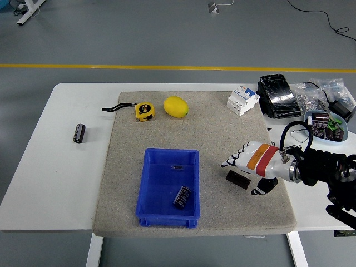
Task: Pick up the battery,place it into the box
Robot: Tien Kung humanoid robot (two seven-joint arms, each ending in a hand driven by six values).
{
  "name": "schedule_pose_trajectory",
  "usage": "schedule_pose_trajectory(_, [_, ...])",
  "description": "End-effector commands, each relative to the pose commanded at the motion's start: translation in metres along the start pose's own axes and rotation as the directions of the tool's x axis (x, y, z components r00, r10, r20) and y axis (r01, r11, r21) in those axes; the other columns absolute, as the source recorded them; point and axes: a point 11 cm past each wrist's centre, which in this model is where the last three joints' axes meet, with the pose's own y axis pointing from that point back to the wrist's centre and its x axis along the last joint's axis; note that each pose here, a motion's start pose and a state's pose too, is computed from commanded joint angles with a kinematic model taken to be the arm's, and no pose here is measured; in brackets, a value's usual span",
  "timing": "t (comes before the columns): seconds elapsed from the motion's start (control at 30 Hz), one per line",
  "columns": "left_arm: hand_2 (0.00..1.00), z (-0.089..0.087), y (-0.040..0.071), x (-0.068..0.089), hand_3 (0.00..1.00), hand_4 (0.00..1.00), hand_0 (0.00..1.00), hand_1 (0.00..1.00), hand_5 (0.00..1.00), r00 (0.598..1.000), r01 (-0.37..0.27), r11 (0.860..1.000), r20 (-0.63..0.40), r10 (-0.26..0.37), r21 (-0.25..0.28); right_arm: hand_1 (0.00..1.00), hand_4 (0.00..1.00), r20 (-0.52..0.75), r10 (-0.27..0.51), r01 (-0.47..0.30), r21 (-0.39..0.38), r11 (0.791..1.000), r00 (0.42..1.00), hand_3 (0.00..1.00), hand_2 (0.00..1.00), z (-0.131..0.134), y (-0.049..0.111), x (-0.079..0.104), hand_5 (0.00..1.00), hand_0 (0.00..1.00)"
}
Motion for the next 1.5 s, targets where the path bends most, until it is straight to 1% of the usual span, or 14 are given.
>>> schedule_pose_trajectory(0.07, [0.602,0.0,0.0,0.0,0.619,0.616,0.61,0.545,0.679,1.0,0.0,1.0,0.0,0.0,-0.001,0.662,0.991,-0.012,0.0,0.0,0.007,1.0,1.0,0.857,0.796,0.0,0.0,0.001,0.174,0.63])
schedule_pose_trajectory(0.23, [0.602,0.0,0.0,-0.002,0.619,0.616,0.61,0.545,0.679,1.0,0.003,1.0,-0.002,-0.003,0.0,0.662,0.991,-0.087,-0.002,0.005,0.036,0.999,0.996,0.857,0.796,-0.002,-0.004,0.004,0.174,0.63])
schedule_pose_trajectory(0.7, [0.606,0.0,0.001,-0.003,0.618,0.615,0.61,0.549,0.679,1.0,0.007,1.0,0.017,-0.007,0.004,0.661,0.981,-0.131,-0.043,0.054,0.081,0.995,0.99,0.851,0.797,-0.011,-0.024,-0.004,0.17,0.629])
schedule_pose_trajectory(0.97, [0.606,0.001,0.001,-0.002,0.619,0.615,0.61,0.55,0.679,1.0,0.006,1.0,0.02,-0.006,0.002,0.655,0.973,-0.147,-0.058,0.07,0.073,0.995,0.987,0.845,0.794,-0.004,-0.028,-0.008,0.167,0.615])
schedule_pose_trajectory(1.27, [0.607,0.007,0.002,-0.003,0.618,0.615,0.61,0.551,0.678,1.0,0.008,1.0,0.023,-0.008,-0.008,0.651,0.964,-0.169,-0.051,0.067,0.09,0.994,0.984,0.838,0.787,-0.005,-0.033,-0.01,0.161,0.604])
schedule_pose_trajectory(1.3, [0.607,0.007,0.002,-0.003,0.617,0.614,0.611,0.551,0.678,1.0,0.008,1.0,0.022,-0.008,-0.009,0.64,0.957,-0.171,-0.05,0.066,0.089,0.994,0.984,0.818,0.777,-0.004,-0.033,-0.01,0.16,0.594])
schedule_pose_trajectory(1.47, [0.608,0.01,0.002,-0.003,0.617,0.614,0.611,0.555,0.678,1.0,0.008,1.0,0.019,-0.008,-0.013,0.64,0.957,-0.178,-0.042,0.059,0.093,0.994,0.983,0.818,0.777,-0.002,-0.033,-0.011,0.16,0.594])
schedule_pose_trajectory(1.5, [0.608,0.01,0.003,-0.003,0.617,0.614,0.611,0.555,0.678,1.0,0.008,1.0,0.018,-0.008,-0.014,0.63,0.952,-0.18,-0.042,0.06,0.093,0.994,0.983,0.802,0.757,-0.002,-0.033,-0.012,0.162,0.583])
